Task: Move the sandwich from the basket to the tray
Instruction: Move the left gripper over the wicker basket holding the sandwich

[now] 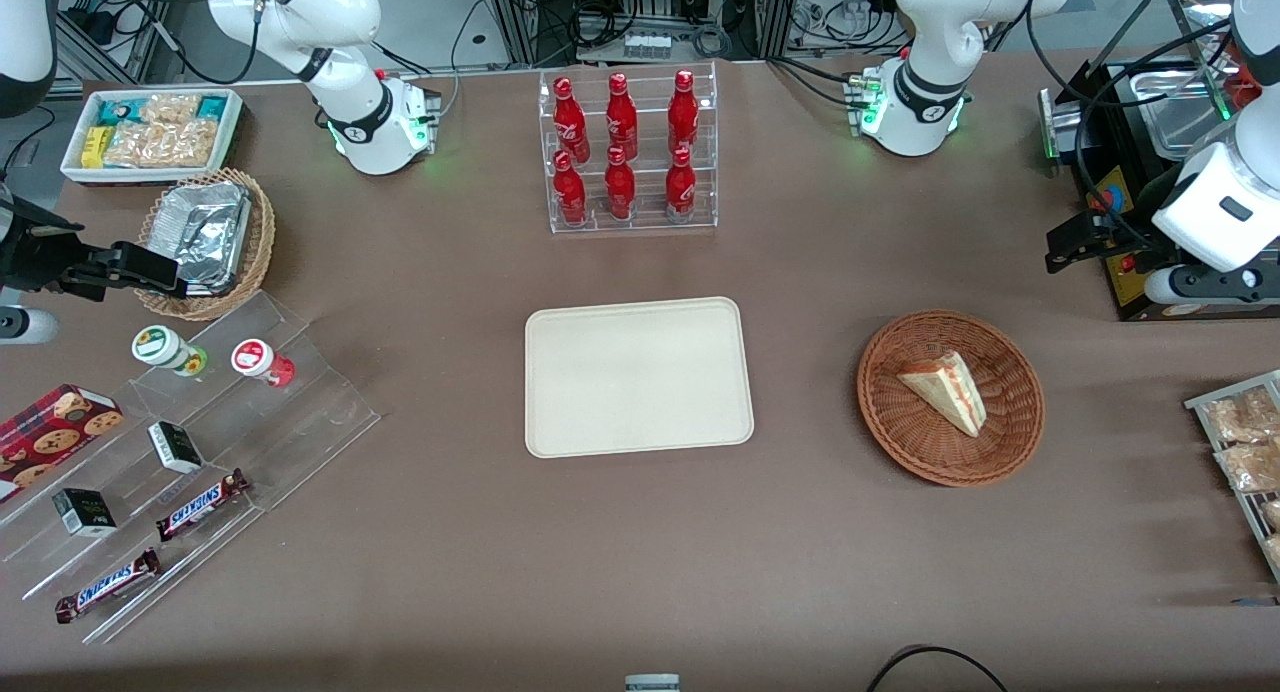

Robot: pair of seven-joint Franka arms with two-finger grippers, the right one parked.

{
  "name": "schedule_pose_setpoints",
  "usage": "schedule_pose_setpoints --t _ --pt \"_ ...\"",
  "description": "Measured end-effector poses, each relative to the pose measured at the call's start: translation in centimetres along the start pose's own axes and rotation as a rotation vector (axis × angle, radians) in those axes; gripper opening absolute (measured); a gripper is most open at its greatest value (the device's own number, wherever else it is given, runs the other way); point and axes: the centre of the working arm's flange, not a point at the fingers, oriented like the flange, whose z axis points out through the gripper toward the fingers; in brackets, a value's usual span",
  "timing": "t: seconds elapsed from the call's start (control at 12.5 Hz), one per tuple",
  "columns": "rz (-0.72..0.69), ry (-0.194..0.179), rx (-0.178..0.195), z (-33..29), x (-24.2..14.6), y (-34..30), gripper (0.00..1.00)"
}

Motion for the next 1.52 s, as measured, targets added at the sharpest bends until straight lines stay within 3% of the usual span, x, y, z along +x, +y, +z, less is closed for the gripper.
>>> schedule_pose_setpoints --t 0.32,0.8,1.52 --pt "0.0 -0.001 0.042 0.1 0.1 -0.3 1.0" --pt "0.001 -0.024 0.049 3.2 2.0 -0.3 1.0" --pt "-0.001 0.021 0.046 13.5 4.6 -0.4 1.0"
